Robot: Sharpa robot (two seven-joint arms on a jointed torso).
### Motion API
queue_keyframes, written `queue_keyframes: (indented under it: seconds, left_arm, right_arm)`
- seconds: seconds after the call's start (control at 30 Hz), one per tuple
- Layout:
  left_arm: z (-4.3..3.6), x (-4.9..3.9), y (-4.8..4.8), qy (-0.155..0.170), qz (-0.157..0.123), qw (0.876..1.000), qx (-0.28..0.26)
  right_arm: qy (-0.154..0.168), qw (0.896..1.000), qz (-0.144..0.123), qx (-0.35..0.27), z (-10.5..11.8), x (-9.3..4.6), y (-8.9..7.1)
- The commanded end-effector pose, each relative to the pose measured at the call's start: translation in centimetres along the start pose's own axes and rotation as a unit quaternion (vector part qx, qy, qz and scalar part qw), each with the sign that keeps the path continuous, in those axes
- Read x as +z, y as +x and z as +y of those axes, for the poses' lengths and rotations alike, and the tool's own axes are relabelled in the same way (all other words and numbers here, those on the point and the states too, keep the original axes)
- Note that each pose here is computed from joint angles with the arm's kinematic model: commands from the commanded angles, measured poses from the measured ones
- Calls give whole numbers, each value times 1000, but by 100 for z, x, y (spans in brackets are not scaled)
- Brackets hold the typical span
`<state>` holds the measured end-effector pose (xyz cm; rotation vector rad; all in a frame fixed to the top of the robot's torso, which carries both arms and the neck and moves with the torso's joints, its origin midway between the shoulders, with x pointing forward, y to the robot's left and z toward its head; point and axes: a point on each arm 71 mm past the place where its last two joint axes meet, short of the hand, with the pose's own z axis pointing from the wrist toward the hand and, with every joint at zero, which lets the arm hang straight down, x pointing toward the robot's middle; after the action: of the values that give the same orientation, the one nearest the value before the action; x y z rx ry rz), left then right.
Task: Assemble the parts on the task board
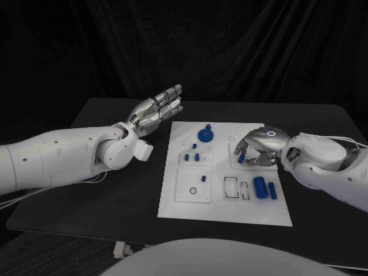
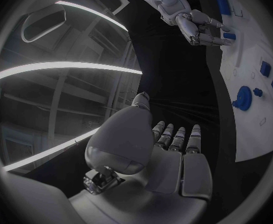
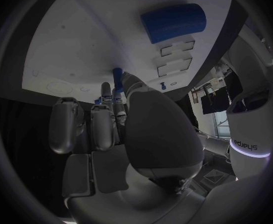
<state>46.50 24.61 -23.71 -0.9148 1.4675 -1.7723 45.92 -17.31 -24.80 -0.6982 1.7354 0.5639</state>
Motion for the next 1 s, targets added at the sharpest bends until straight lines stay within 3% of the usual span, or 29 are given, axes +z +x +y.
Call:
queue_keyframes:
  seconds: [0.03, 0.6, 1.0]
  left_arm:
    - [-68, 0, 12, 52, 1, 999, -7]
    - [-2, -28, 22, 45, 3, 999, -12]
    - [29, -45, 23, 40, 2, 999, -14]
  right_arm:
    - [-13, 1000, 2, 3, 25, 5, 18]
    - [-14, 1000, 10, 6, 35, 29, 41]
    - [-15, 1000, -8, 10, 60, -80, 0]
